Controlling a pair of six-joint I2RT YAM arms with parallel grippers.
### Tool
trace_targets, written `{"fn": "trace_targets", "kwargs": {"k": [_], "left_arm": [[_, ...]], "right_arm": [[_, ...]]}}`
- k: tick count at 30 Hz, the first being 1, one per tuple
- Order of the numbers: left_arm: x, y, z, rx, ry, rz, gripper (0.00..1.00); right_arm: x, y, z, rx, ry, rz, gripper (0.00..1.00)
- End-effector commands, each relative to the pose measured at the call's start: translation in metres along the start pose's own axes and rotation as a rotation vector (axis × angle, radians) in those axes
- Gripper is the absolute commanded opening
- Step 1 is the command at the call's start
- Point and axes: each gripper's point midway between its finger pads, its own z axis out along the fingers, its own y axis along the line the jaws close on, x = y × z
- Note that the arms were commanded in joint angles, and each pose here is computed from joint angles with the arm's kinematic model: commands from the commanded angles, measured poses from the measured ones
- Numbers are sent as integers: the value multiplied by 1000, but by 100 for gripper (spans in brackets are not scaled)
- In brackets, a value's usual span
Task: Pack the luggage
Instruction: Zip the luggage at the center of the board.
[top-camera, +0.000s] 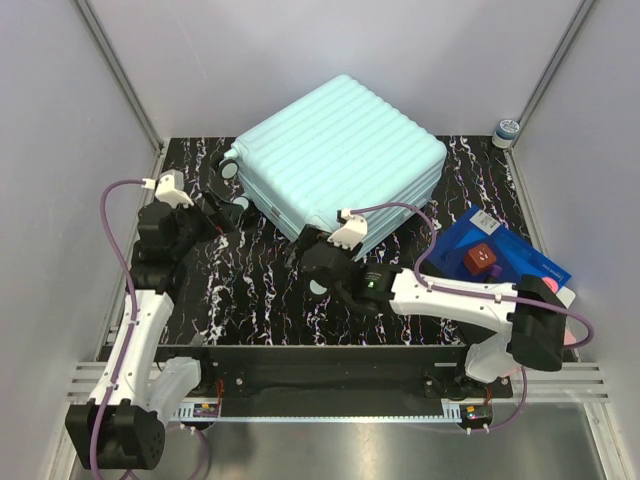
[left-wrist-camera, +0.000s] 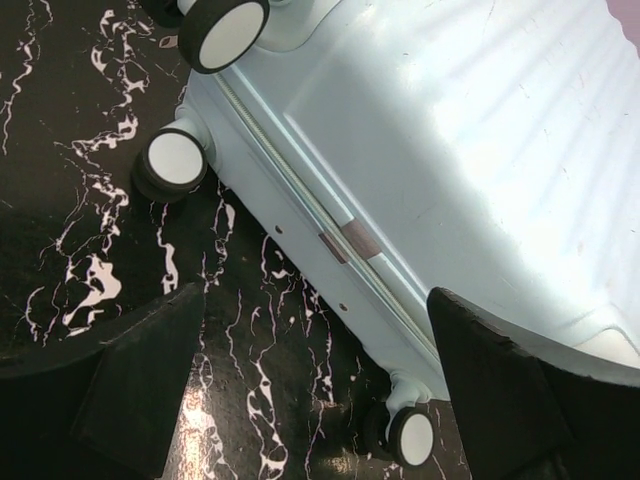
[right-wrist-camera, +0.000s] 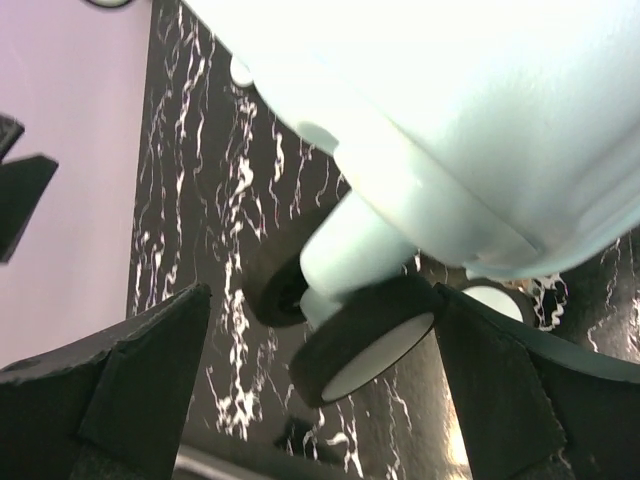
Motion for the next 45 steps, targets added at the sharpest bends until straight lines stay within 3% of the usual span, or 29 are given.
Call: {"fn": "trace_targets", "kwargs": {"k": [1,7,11,18,19,22,23,37,45], "left_arm": [[-14,-16,-3,79,-58,6,99],[-18,-13,-5,76,-74,-4,99],[-19,-9,-6,59,-85,-7,99],[-19,-7,-7,52,-89,-7,99],[-18,-6,-7,50,-89,-8,99],[-18,-4,-7,40,-89,-8,99],[-18,-2,-6,30,-91,-8,99],[-23,0,-3,17,-105,44,99],[-32,-35,21,90,-116,178,99]], "right_arm": [[-25,16,7,25,-137,89,97],[-19,18,18,71,-153,78,93],[-15,13,23,95,-156,67,83],[-15,2,21,114,-163,37,41],[-15,-3,21,123,-169,29,27],[-18,-13,17,138,-186,11,2],[-20,-15,15,141,-191,7,0],[-67,-99,-47,234,-296,-69,0],[-83,-130,-77,209,-293,-175,0]]}}
